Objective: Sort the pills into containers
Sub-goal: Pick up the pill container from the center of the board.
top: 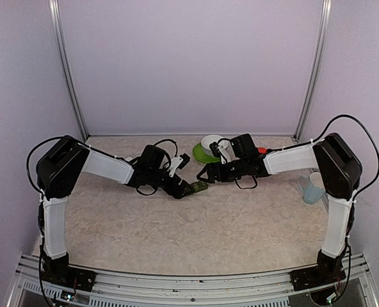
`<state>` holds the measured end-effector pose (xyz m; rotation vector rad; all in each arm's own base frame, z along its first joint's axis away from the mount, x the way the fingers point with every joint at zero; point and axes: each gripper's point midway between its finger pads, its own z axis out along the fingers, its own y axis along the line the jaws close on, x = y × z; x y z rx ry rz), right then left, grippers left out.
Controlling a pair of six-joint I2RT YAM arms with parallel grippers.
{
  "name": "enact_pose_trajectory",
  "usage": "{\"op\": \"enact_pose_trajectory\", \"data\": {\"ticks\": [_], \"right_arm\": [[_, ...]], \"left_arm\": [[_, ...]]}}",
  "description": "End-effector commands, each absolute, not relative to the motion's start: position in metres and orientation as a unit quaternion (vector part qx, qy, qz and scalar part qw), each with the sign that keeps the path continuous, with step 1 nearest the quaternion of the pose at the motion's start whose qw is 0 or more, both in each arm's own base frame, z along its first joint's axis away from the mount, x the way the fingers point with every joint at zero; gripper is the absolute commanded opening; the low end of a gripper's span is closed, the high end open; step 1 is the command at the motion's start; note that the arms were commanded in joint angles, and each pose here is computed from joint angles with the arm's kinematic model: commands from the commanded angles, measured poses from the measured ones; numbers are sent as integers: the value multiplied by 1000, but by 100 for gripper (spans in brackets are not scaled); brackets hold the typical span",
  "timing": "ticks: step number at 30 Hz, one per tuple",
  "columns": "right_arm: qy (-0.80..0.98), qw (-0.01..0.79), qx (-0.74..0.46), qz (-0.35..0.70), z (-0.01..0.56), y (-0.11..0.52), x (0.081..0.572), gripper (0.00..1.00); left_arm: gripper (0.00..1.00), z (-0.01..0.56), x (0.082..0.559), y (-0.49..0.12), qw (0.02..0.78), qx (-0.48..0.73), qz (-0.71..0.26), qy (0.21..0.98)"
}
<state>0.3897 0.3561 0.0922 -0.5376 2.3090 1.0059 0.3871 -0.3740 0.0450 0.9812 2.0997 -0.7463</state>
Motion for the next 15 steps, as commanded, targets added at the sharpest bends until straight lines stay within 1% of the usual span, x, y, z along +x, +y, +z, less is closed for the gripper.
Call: {"op": "enact_pose_trajectory", "data": {"ticks": [1,9,15], "right_arm": [[858,287,-202,375,104,346,388,85],[857,289,-201,376,106,341,385,85],[857,290,-197,378,105,335,383,85]], "left_arm": [[89,34,381,-376,336,422,-261,801],[75,27,380,-386,332,450,-237,794],[70,20,380,-389,326,468,-224,790]]}}
